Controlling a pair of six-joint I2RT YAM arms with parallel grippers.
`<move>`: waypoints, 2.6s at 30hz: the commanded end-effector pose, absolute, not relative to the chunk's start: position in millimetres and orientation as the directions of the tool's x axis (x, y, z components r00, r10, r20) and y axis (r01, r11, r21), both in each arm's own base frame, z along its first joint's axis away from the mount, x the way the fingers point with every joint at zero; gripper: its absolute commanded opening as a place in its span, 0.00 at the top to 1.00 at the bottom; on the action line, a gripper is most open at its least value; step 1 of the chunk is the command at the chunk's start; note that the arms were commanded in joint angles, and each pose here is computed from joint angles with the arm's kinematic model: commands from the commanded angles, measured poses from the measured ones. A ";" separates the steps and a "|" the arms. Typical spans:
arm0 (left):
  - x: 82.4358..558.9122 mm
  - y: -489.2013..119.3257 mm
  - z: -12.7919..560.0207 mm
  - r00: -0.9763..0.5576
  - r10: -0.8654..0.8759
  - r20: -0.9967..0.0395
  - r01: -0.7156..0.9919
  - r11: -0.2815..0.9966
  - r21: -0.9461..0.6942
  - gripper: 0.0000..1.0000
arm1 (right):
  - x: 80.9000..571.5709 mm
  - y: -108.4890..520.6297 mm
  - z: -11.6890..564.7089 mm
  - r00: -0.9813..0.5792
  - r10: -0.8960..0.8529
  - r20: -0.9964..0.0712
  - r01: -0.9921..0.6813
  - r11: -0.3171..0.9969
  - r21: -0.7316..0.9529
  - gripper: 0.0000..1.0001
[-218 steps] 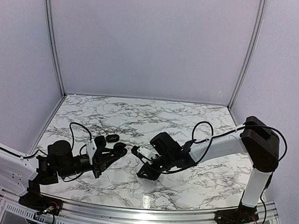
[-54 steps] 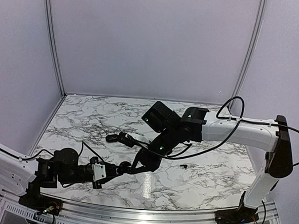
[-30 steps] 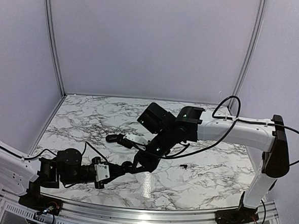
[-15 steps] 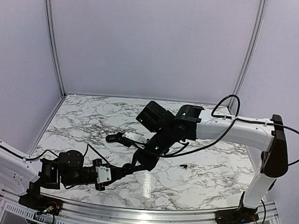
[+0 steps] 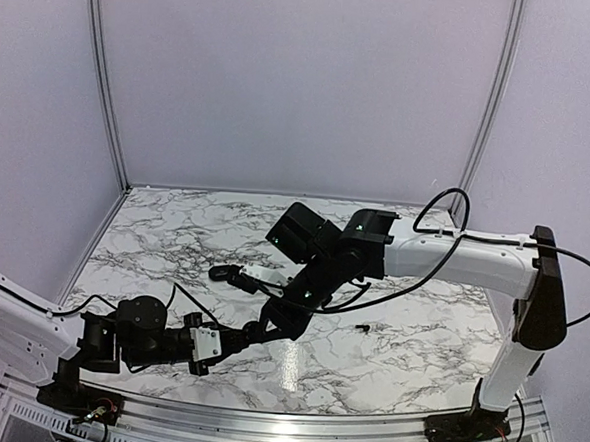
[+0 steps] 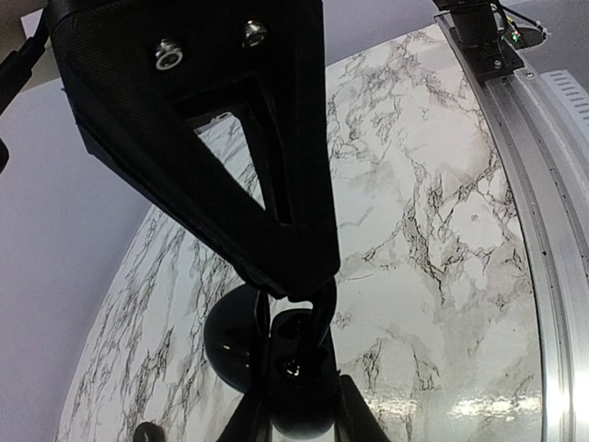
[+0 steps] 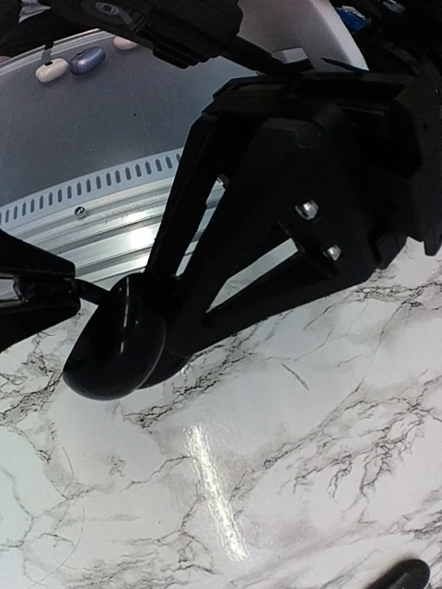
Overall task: Insert the wireless bluetooth earbuds into the charging case
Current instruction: Insert the left earbud into the left side groove of the charging case.
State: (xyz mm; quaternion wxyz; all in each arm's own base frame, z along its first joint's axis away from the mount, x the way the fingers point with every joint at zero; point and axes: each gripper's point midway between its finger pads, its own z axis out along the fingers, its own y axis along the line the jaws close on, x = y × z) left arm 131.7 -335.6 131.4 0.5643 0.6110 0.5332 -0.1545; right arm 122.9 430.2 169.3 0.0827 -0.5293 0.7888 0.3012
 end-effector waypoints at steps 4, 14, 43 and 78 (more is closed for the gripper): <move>132.5 -341.8 142.5 0.393 0.458 -0.797 0.820 0.217 0.529 1.00 | 118.8 430.7 163.5 -0.424 -0.796 -0.431 -0.884 0.259 0.390 0.98; 132.5 -343.2 141.8 0.394 0.460 -0.796 0.821 0.213 0.529 1.00 | 116.9 427.9 161.7 -0.426 -0.803 -0.417 -0.881 0.263 0.393 0.99; 123.8 -351.8 147.8 0.404 0.427 -0.809 0.837 0.185 0.516 1.00 | 130.3 436.7 159.1 -0.430 -0.797 -0.424 -0.890 0.296 0.345 0.99; 119.0 -350.7 188.1 0.375 0.259 -0.890 0.864 0.252 0.437 1.00 | 135.1 456.7 212.0 -0.390 -0.712 -0.584 -0.915 0.227 0.334 0.87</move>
